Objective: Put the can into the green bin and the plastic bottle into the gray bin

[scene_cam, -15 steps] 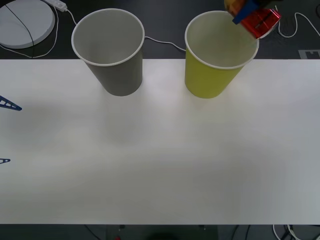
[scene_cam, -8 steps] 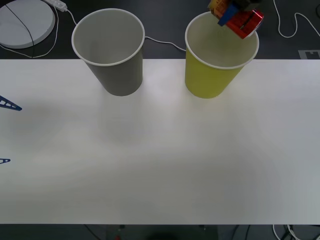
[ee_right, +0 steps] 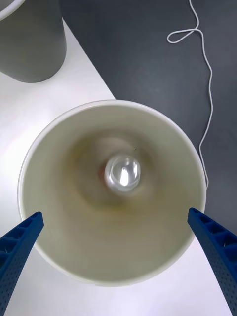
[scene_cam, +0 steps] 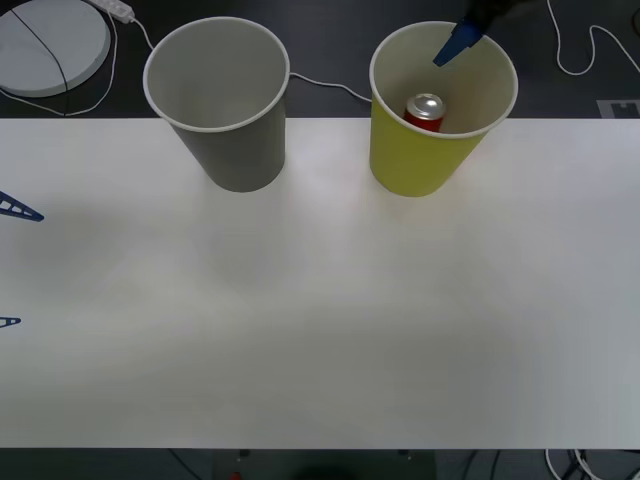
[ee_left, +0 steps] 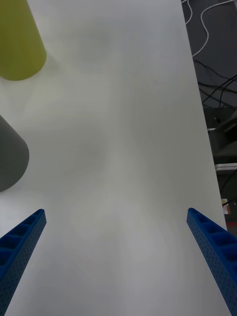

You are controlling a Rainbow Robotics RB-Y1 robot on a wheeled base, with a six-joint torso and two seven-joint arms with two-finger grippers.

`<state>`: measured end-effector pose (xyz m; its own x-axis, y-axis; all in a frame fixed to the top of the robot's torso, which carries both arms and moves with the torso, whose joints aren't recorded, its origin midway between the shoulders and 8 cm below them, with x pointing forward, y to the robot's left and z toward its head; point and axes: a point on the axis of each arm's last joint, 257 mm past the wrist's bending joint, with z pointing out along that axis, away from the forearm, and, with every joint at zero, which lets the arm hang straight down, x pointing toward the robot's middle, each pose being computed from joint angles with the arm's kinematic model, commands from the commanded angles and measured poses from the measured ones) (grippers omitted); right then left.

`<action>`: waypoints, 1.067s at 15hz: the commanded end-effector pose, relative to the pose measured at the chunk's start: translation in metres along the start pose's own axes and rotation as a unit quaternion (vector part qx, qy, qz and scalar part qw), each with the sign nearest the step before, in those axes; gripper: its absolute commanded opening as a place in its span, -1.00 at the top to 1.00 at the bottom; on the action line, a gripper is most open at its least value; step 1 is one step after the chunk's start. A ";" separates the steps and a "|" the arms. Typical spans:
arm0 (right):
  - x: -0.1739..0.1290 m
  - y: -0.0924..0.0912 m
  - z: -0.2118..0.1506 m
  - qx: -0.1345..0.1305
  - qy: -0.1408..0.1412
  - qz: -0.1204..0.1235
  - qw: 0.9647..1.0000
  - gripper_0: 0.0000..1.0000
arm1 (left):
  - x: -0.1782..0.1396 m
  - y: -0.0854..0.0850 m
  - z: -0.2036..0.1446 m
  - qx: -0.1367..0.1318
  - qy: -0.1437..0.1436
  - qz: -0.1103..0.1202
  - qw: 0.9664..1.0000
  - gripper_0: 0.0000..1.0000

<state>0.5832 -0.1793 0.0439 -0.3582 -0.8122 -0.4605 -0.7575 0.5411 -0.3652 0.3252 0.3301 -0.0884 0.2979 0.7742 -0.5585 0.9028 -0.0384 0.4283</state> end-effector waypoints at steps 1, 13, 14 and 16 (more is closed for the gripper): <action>0.013 0.000 -0.020 -0.023 -0.025 0.001 0.999 -1.00 | 0.000 0.000 0.000 0.000 0.000 0.000 1.000 -1.00; 0.117 0.026 -0.058 -0.069 -0.120 -0.129 0.982 -1.00 | 0.000 0.000 0.000 0.000 0.000 0.000 1.000 -1.00; 0.125 0.030 -0.061 -0.067 -0.124 -0.132 0.981 -1.00 | 0.000 0.000 0.000 0.000 0.000 0.000 1.000 -1.00; 0.141 0.045 -0.065 -0.063 -0.133 -0.141 0.979 -1.00 | 0.000 0.000 0.000 0.000 0.000 0.000 1.000 -1.00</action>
<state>0.4752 -0.2803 0.0199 -0.0014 -0.8294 -0.5587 -0.8768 0.2697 -0.3980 0.3252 0.3301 -0.0884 0.2979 0.7741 -0.5585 0.9028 -0.0384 0.4283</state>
